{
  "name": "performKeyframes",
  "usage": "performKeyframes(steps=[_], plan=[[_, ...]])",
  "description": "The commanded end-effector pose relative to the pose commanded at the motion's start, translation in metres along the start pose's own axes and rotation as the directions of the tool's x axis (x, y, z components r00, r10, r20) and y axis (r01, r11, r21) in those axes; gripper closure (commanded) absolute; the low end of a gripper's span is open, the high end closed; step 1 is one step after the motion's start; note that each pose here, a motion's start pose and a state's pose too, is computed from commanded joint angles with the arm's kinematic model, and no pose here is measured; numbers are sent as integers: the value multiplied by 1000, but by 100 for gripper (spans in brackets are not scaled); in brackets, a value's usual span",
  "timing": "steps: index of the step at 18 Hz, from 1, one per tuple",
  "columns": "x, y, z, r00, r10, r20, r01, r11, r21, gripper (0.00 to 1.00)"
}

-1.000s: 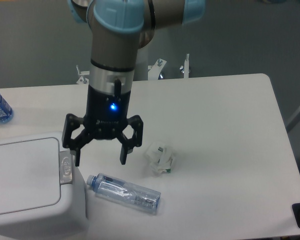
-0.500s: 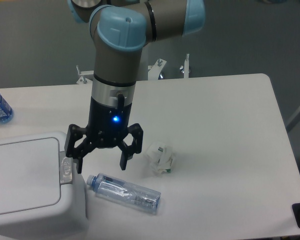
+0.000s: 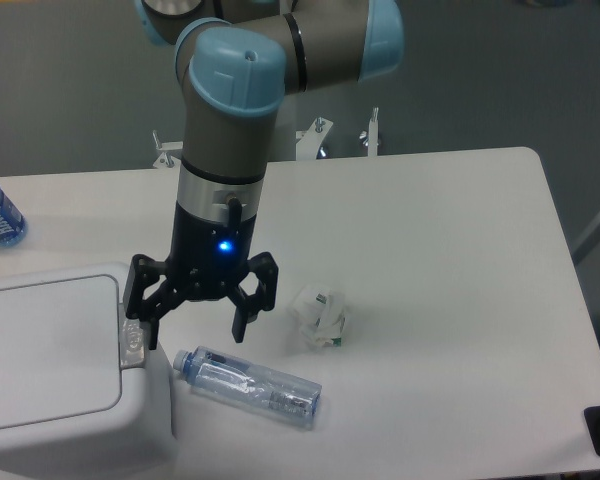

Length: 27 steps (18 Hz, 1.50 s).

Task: Open the trash can
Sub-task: 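Push the gripper against the bin lid to swing it open, then hold the gripper at the opened lid edge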

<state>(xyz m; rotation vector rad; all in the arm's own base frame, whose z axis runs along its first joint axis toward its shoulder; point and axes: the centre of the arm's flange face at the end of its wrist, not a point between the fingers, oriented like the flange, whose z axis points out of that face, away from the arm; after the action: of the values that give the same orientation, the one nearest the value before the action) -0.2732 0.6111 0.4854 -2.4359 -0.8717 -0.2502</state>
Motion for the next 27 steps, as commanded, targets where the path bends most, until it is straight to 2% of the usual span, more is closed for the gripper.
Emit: performKeyframes(steps=[15, 27], plan=[[2, 8, 16, 1000, 3, 1, -3, 1000, -29, 0], [3, 7, 13, 1000, 4, 1, -4, 1000, -21, 0]])
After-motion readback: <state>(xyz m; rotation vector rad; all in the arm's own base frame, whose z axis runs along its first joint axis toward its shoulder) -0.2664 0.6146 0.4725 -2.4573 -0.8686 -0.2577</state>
